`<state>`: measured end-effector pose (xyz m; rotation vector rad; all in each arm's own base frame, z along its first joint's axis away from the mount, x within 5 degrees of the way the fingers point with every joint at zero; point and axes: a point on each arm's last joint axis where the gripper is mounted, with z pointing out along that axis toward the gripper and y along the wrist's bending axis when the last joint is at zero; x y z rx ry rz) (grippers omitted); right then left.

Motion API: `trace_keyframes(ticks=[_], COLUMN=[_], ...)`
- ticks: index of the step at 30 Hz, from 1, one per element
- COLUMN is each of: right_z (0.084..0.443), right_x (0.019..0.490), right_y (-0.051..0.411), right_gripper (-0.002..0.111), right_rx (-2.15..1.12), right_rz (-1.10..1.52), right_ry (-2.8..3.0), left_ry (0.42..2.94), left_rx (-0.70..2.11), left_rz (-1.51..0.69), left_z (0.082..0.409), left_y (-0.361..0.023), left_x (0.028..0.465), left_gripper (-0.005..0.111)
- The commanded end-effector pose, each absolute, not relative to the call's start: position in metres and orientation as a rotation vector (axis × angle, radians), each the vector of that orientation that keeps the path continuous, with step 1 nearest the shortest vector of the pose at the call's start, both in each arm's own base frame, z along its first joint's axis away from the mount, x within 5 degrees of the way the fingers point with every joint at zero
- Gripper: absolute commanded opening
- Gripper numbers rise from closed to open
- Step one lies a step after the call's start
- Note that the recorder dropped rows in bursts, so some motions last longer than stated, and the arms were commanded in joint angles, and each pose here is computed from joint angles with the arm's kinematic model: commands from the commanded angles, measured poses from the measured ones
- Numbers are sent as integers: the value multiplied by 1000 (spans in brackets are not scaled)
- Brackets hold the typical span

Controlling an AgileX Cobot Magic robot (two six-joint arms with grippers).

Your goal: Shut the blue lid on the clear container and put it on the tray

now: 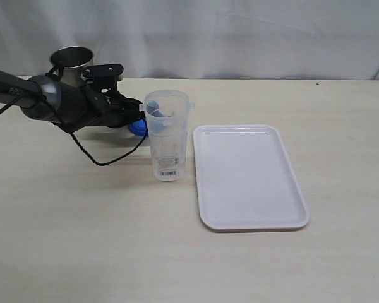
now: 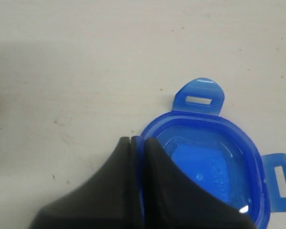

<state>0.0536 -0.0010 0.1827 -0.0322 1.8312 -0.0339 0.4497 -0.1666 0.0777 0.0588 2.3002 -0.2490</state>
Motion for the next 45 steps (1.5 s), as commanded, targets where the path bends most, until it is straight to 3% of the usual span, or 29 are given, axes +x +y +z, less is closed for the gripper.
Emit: trace_keyframes(ticks=[1, 18, 26, 37, 45], right_z=[183, 183, 183, 183, 183], right_x=[54, 54, 54, 54, 54], right_y=[-1, -1, -1, -1, -1], right_gripper=[5, 5, 5, 5, 5], right_rx=[-42, -42, -42, -42, -42], right_rz=[-39, -39, -39, -39, -39], right_ry=[1819, 1819, 1819, 1819, 1819], left_ry=[2350, 2336, 2376, 2383, 2419], left_rx=[131, 145, 184, 165, 128], left_rz=[-274, -220, -172, -90, -24], left_z=[76, 107, 106, 106, 107], left_y=[-171, -144, -126, -107, -85], left_x=[445, 422, 402, 363, 309], left_gripper=[0, 0, 0, 0, 0])
